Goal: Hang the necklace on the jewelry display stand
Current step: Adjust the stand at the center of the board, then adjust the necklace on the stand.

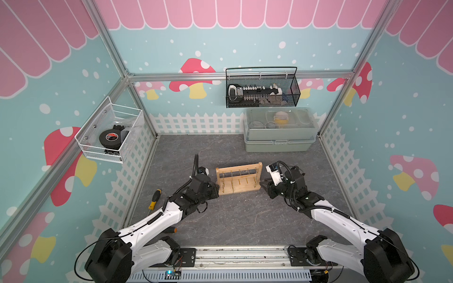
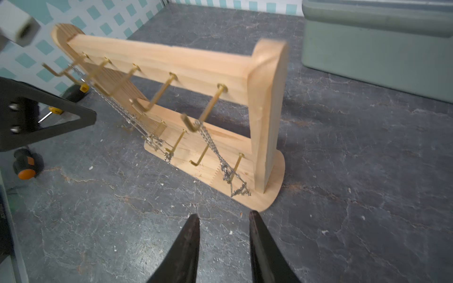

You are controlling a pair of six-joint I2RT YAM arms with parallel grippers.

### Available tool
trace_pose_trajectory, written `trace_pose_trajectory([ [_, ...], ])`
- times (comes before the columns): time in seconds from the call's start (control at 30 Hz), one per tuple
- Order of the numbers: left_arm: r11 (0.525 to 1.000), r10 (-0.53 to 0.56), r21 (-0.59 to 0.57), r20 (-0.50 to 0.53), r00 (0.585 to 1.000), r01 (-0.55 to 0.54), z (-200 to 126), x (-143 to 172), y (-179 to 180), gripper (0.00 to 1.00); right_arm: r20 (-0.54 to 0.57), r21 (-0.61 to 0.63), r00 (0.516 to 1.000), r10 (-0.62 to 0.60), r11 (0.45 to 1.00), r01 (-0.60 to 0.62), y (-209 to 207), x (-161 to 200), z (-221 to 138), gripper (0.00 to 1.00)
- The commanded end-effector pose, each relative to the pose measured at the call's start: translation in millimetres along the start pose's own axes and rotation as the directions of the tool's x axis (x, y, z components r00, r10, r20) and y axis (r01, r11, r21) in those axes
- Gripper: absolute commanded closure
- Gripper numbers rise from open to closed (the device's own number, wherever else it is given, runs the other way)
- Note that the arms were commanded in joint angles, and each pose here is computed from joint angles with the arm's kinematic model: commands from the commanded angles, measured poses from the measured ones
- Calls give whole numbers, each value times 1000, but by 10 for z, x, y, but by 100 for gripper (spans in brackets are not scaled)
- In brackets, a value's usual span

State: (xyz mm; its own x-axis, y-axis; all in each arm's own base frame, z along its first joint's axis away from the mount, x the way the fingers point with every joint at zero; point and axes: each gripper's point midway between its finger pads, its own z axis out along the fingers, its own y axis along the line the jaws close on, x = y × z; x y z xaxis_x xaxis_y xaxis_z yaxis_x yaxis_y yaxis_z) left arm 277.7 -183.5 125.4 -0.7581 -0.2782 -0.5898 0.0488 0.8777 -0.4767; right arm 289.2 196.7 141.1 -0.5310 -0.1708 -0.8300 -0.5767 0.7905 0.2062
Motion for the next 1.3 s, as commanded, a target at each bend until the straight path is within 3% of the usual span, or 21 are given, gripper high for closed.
trace_pose_trajectory([
  [0.0,999,-17,-41,4,1000,18,-85,105,43,70,34,63,999,-22,998,20,-117,34,17,63],
  [0.17,999,-20,-51,2,1000,20,-77,317,36,69,75,100,996,-44,994,36,-212,51,88,63],
  [0.33,999,-17,-36,9,1000,17,-11,451,-14,69,160,39,985,-63,998,57,-123,-60,168,65],
  [0.73,1000,4,19,-10,1000,-4,96,464,-204,70,279,32,958,-66,998,60,-127,-338,295,73],
  [1.27,998,15,62,-23,1000,-13,146,526,-324,71,308,-53,948,-79,994,100,57,-472,315,80],
])
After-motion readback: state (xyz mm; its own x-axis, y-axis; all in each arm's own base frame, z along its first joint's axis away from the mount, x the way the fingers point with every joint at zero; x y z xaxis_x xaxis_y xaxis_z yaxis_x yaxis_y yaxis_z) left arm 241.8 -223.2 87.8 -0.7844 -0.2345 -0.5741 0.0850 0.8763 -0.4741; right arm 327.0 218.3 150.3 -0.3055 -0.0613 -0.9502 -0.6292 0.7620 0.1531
